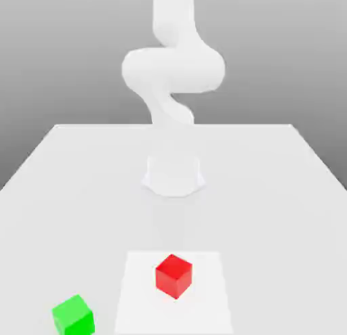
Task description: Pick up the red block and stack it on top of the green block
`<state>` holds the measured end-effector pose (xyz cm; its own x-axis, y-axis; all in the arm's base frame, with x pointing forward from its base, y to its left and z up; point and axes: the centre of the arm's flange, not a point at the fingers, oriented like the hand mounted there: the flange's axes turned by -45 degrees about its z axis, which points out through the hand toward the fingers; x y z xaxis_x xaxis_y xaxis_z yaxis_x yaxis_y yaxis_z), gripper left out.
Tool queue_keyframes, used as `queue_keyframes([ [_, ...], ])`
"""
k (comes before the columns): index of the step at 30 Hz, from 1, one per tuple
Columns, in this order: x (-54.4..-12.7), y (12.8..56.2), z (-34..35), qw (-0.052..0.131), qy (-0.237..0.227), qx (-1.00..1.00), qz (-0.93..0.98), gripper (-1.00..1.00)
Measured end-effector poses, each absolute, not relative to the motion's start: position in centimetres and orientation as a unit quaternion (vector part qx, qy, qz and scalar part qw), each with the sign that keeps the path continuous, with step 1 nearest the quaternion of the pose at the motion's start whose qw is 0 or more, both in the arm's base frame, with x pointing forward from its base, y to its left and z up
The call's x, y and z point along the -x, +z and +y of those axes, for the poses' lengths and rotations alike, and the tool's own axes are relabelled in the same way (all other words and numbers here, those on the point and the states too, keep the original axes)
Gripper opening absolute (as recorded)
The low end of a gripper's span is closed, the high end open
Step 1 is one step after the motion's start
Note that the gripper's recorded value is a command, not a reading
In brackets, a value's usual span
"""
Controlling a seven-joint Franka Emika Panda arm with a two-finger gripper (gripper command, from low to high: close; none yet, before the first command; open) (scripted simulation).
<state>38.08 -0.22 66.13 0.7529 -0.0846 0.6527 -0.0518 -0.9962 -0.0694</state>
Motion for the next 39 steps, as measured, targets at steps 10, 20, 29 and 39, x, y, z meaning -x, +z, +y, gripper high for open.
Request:
queue_keyframes([
  [10,-45.2,42.8,0.1,0.058,-0.17,0.968,0.174,0.0],
  [20,-40.5,22.0,0.1,0.006,-0.011,0.952,0.306,0.0],
  [29,-39.8,14.7,0.1,0.0,0.0,0.949,0.314,-1.0],
  [39,-39.9,19.2,0.1,0.0,-0.001,0.95,0.314,-1.0],
])
